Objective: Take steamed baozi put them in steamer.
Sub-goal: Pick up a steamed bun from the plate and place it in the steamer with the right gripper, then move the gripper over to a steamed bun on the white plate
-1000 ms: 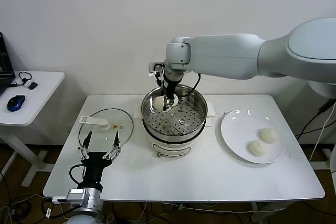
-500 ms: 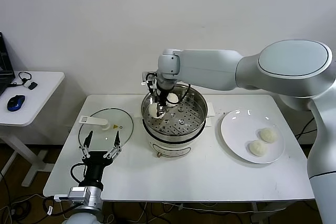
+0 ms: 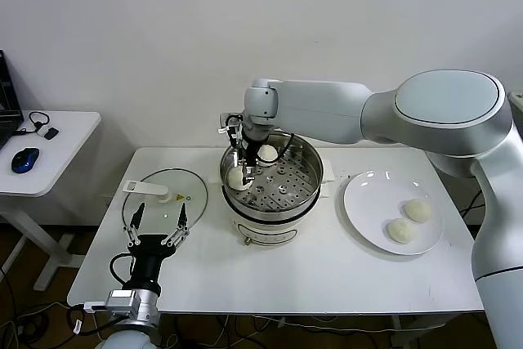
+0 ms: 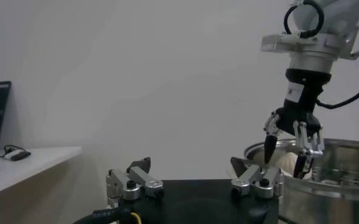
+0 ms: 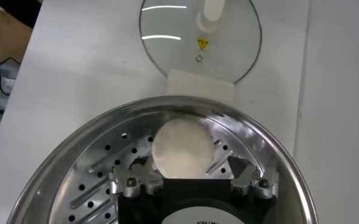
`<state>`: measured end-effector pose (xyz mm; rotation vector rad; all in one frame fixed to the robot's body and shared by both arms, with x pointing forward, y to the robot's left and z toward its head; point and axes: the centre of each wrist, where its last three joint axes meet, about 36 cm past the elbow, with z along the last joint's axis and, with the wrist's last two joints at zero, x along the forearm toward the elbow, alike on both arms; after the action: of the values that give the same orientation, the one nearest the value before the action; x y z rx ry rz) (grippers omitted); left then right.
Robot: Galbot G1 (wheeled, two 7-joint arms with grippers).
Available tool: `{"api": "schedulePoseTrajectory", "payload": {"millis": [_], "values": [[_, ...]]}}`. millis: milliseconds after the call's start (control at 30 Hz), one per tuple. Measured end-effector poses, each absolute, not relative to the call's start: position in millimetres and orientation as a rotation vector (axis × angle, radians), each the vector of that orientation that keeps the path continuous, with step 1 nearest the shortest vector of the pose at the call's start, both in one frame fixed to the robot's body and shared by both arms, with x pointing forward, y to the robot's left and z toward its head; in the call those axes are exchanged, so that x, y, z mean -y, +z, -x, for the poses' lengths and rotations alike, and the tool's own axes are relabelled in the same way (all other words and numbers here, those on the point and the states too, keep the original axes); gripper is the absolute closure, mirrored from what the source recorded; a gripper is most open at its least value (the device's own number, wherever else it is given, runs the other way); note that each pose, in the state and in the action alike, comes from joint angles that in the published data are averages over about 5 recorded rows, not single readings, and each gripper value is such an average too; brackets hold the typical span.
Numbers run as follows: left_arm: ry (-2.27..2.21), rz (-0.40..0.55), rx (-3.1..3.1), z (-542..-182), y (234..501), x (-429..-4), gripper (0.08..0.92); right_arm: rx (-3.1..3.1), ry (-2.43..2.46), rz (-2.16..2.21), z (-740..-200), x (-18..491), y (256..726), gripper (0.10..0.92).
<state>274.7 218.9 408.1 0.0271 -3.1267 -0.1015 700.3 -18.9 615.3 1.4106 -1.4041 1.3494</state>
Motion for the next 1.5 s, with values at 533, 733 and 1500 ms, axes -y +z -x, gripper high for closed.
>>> {"api": "schedulePoseTrajectory", "payload": {"millis": [533,733,1500], "values": [[-0.109,-0.021,3.134,-268.4,415.1,-214.6,0.177,1.348,1.39,-1.386,-680.9,94.1,671.1,0.2],[-0.123,-0.022,3.128,-264.6,413.9,-213.1,0.177,1.339,1.383,-1.364,-667.5,149.6,692.4,0.2],[-0.16,-0.063,3.084,-247.5,398.7,-200.9,0.177,1.345,1.227,-1.325,-617.3,369.9,630.6,0.2]]}}
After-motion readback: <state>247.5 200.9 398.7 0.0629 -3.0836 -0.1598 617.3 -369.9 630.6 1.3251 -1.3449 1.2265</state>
